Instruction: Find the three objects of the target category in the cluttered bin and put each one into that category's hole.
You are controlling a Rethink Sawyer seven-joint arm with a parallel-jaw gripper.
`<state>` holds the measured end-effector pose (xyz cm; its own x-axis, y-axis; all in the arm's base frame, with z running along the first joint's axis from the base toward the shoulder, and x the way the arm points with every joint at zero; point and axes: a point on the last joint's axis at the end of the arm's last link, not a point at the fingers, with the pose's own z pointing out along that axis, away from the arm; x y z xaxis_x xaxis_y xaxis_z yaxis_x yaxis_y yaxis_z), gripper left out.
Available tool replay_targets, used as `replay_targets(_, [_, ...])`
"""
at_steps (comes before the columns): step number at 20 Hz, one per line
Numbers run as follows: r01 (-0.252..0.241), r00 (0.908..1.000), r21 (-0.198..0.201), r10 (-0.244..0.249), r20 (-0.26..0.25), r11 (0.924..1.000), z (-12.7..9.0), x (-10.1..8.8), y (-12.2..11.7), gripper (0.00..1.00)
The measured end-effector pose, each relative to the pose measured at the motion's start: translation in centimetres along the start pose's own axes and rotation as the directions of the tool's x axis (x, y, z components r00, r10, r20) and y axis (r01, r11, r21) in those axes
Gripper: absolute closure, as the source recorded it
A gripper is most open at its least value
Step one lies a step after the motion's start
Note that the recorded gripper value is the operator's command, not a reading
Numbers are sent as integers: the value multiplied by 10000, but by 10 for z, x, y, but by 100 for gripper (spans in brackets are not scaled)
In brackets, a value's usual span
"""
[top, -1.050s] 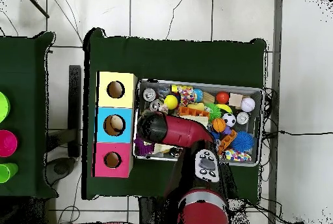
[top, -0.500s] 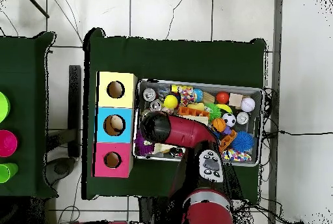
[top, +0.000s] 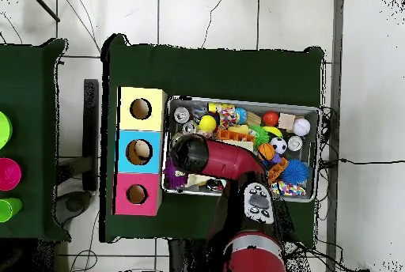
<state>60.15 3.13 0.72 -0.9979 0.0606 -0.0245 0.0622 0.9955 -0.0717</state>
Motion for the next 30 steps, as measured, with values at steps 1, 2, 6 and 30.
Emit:
replay_targets(1, [43, 9999, 6, -43, 110, 10000, -7, -3, 2, 100])
replay_targets(2, [71, 9998, 6, -71, 167, 10000, -12, -5, 4, 100])
replay_targets(6, [190, 9996, -17, -190, 229, 9998, -28, -10, 11, 100])
replay_targets(30, [892, 9960, -71, -892, 82, 9960, -78, -9, 61, 100])
